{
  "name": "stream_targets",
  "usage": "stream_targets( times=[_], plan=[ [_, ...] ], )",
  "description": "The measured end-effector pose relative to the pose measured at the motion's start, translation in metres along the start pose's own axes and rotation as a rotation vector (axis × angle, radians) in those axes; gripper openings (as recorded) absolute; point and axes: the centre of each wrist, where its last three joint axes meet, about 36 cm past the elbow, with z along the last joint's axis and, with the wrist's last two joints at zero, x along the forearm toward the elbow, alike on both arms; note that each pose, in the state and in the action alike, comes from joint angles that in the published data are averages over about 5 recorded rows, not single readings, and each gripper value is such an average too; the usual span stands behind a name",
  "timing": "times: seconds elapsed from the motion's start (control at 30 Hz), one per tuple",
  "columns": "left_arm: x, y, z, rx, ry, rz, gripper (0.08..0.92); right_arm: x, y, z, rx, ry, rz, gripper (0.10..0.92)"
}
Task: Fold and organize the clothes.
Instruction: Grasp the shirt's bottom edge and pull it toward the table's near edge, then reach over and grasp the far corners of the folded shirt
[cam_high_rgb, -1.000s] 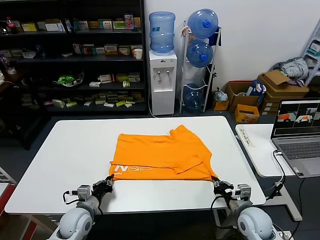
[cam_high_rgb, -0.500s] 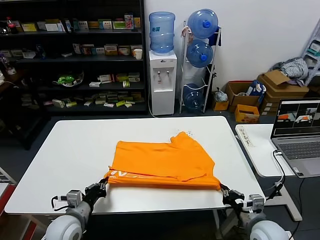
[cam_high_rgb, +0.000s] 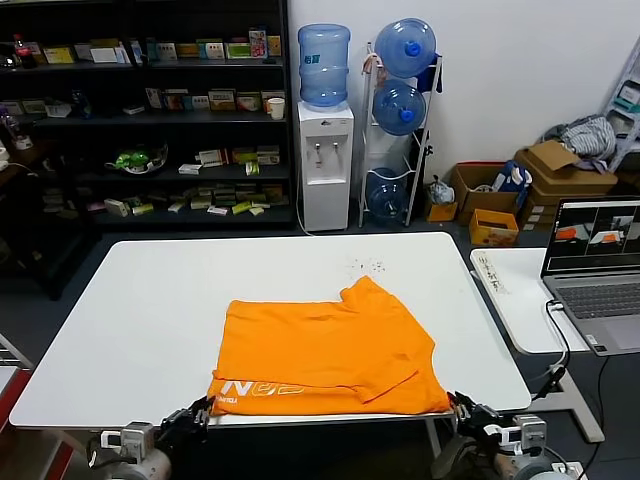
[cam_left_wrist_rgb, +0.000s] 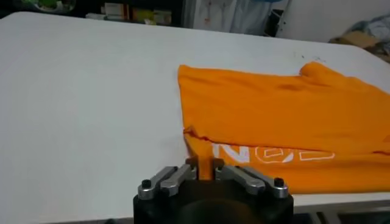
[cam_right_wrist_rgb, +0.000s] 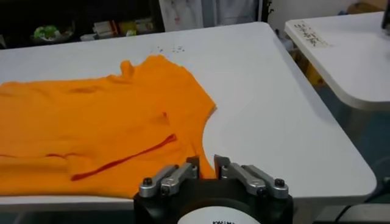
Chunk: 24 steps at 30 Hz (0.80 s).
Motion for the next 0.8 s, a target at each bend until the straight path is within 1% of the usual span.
stream_targets(
  times=[0.1,0.17,0.3,0.37,0.47,0.57,0.67,0.8],
  plan=[
    [0.003,0.003,-0.008,-0.012,-0.008,-0.004,0.409,-0.006,0.000,-0.016,0.004,-0.039,-0.011,0.475],
    [0.002,0.006,-0.015,-0.023,-0.026,-0.004,0.470,-0.014,0.000,-0.029,0.004,-0.073,-0.018,0.536],
    [-0.012,0.014,-0.034,-0.041,-0.093,0.005,0.582,-0.047,-0.001,-0.056,-0.009,-0.149,-0.026,0.649],
    [-0.025,0.020,-0.044,-0.045,-0.132,0.011,0.643,-0.070,0.000,-0.069,-0.018,-0.183,-0.030,0.709],
    [-0.052,0.030,-0.060,-0.045,-0.186,0.019,0.730,-0.109,0.003,-0.088,-0.028,-0.218,-0.036,0.783],
    [-0.083,0.038,-0.075,-0.035,-0.221,0.024,0.796,-0.148,0.010,-0.104,-0.031,-0.231,-0.041,0.817],
    [-0.113,0.043,-0.089,-0.022,-0.235,0.026,0.819,-0.184,0.021,-0.119,-0.027,-0.228,-0.050,0.822],
    [-0.149,0.050,-0.106,-0.003,-0.229,0.021,0.822,-0.223,0.036,-0.132,-0.021,-0.196,-0.061,0.823]
  ],
)
